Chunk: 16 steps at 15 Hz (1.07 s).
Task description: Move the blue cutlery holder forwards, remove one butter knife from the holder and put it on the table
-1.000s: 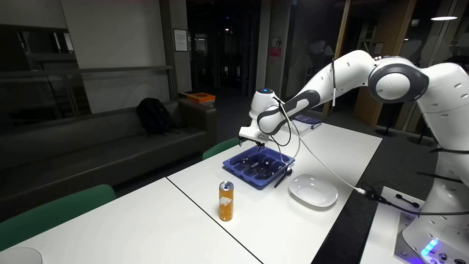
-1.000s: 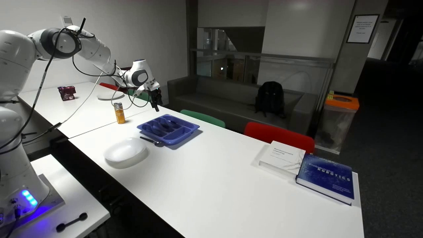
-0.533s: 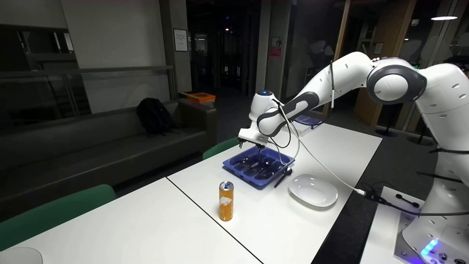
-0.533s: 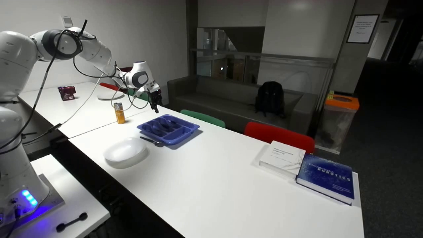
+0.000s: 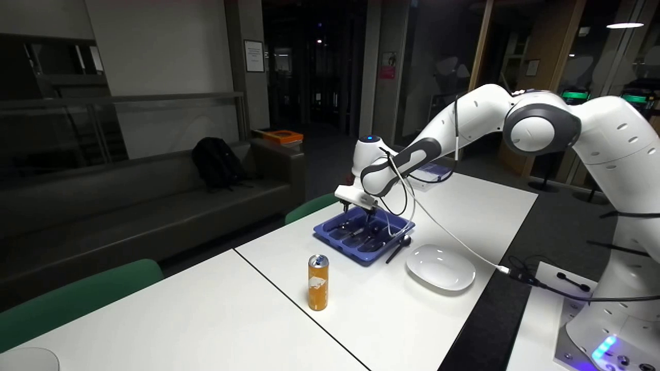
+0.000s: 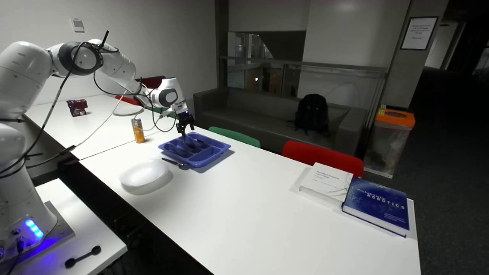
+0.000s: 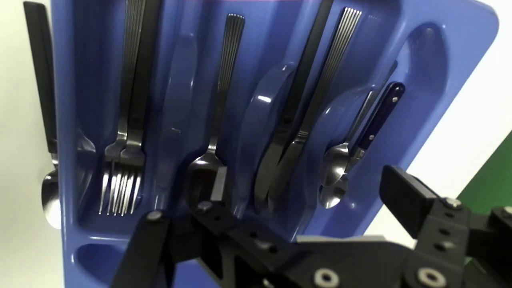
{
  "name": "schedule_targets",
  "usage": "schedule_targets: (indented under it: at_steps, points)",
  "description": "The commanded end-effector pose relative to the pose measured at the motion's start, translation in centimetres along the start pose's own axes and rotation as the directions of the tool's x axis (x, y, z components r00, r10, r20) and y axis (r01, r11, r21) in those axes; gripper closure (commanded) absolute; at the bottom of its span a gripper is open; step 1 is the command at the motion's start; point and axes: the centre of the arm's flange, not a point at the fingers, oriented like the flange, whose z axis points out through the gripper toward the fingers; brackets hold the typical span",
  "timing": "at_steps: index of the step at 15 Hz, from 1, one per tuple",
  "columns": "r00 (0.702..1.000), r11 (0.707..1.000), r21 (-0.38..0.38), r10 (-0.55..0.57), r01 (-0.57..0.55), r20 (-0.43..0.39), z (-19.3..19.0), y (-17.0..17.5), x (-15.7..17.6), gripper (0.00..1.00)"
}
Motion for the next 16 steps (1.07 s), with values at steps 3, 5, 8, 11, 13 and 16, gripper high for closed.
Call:
schedule_targets:
  at_steps: [3,5,8,11,13,16]
  points:
    - [0.999,0.997,-0.053,0.049,-0.049,0.014,1.8,-3.1,0.5,0.00]
    - [0.998,0.997,-0.068,0.049,-0.047,0.034,2.6,-3.8,0.1,0.00]
    - [0.997,0.995,-0.090,0.056,-0.051,0.057,4.0,-4.1,-0.8,0.00]
    - [0.996,0.994,-0.091,0.067,-0.061,0.067,5.1,-3.5,-1.2,0.00]
    - [0.995,0.993,-0.092,0.081,-0.075,0.066,5.5,-3.2,-1.1,0.00]
    - [0.993,0.991,-0.096,0.102,-0.096,0.063,5.9,-2.8,-0.7,0.00]
